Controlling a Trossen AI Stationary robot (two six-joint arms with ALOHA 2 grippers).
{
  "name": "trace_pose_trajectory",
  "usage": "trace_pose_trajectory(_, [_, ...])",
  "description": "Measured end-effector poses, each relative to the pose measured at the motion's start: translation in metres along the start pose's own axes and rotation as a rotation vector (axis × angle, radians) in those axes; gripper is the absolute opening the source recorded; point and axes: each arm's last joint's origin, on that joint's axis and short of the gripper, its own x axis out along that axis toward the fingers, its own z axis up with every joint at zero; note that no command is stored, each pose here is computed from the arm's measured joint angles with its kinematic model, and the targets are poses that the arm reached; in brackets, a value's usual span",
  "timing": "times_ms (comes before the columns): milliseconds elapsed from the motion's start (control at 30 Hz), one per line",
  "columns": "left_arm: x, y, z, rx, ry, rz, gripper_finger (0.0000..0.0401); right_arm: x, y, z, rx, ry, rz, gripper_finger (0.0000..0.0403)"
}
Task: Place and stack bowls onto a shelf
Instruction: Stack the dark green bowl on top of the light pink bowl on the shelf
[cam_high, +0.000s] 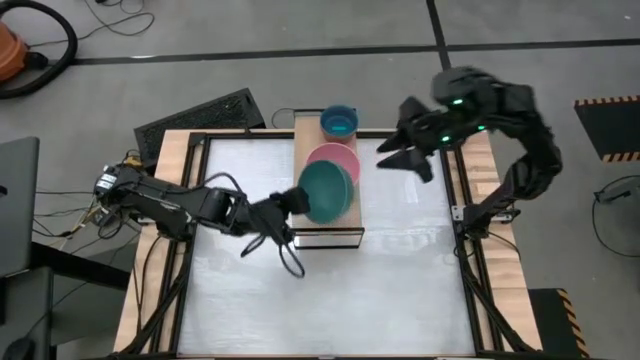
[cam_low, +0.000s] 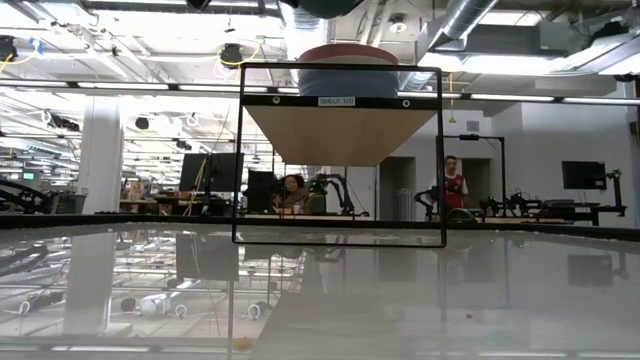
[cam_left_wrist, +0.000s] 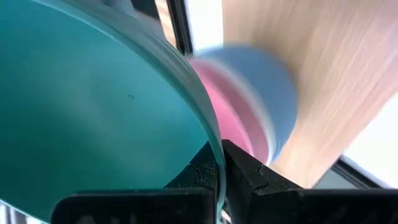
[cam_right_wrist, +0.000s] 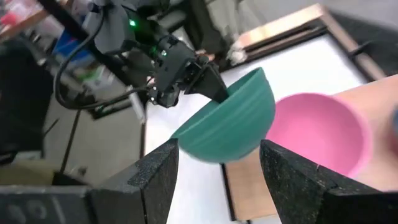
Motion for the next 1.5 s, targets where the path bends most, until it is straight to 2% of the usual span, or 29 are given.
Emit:
trace_pose_trajectory(167, [0.013,0.006,-0.03,-0.066,0.039,-0.019,0.0,-0.025,0.004,-0.005,-0.01,-0.067,-0.047,0.0249])
trace_pose_trajectory(300, [0.018,0.017,-0.052,-0.129,-0.079,-0.013,0.0,-0.029,0.004,-0.006,-0.011,-0.078,-0.064,0.0249])
trace_pose_trajectory(467, [0.025,0.019,-0.068,-0.087,-0.23,-0.026,0.0,-0.027,0.003,-0.01,-0.006,-0.034,-0.08,0.0249])
trace_pose_trajectory(700, [0.037,0.009,-0.088,-0.015,-0.207,-0.1,0.0,-0.021,0.0,-0.015,0.012,0.043,-0.102,0.0249])
trace_pose_trajectory(833, [0.042,0.006,-0.097,-0.001,-0.198,-0.116,0.0,-0.021,0.0,-0.014,0.01,0.042,-0.102,0.0249])
trace_pose_trajectory(1100, [0.052,0.004,-0.102,0.022,-0.268,-0.112,0.0,-0.015,-0.002,-0.013,-0.013,0.056,-0.107,0.0249])
trace_pose_trajectory(1200, [0.066,-0.002,-0.098,0.075,-0.248,-0.165,0.0,-0.013,-0.003,-0.012,-0.031,0.061,-0.108,0.0249])
trace_pose_trajectory(1333, [0.084,-0.007,-0.095,0.151,-0.149,-0.216,0.0,-0.012,-0.003,-0.012,-0.033,0.064,-0.108,0.0249])
trace_pose_trajectory(1500, [0.088,-0.007,-0.093,0.177,-0.138,-0.212,0.0,-0.012,-0.002,-0.013,-0.036,0.064,-0.105,0.0249])
